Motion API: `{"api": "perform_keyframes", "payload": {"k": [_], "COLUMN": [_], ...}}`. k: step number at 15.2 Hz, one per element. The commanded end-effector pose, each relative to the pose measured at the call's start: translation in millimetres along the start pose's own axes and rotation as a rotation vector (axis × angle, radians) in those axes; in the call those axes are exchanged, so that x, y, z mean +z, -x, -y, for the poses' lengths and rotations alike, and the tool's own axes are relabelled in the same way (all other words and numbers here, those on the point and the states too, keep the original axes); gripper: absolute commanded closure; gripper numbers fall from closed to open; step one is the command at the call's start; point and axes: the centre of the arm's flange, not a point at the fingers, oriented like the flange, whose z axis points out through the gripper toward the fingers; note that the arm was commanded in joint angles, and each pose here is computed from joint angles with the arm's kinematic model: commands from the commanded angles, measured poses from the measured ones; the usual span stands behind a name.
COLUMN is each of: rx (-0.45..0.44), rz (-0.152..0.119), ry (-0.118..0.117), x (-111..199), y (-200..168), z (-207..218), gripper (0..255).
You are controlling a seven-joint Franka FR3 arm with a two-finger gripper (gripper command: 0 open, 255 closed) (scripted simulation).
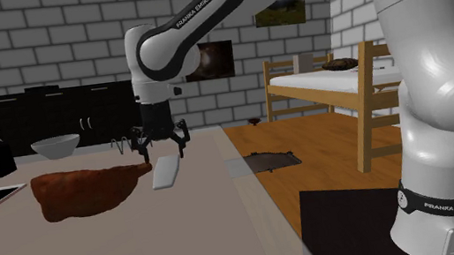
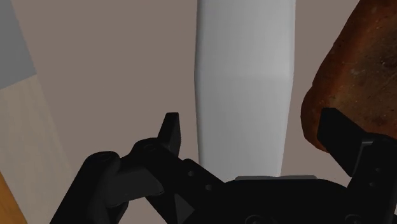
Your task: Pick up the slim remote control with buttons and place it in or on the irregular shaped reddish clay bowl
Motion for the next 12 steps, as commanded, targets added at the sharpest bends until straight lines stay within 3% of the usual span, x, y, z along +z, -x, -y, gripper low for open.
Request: {"api": "perform_keyframes", "payload": {"k": [1, 2, 7, 12], "rx": [0.001, 0.001, 0.002, 0.001], "rz": [0.013, 0.012, 0.013, 0.013], "ry": [0.015, 0.015, 0.015, 0.015], "x": [25, 28, 37, 20], "y": [0, -3, -1, 0], "z": [1, 4, -6, 1], "gripper": [0, 255, 255, 255]}}
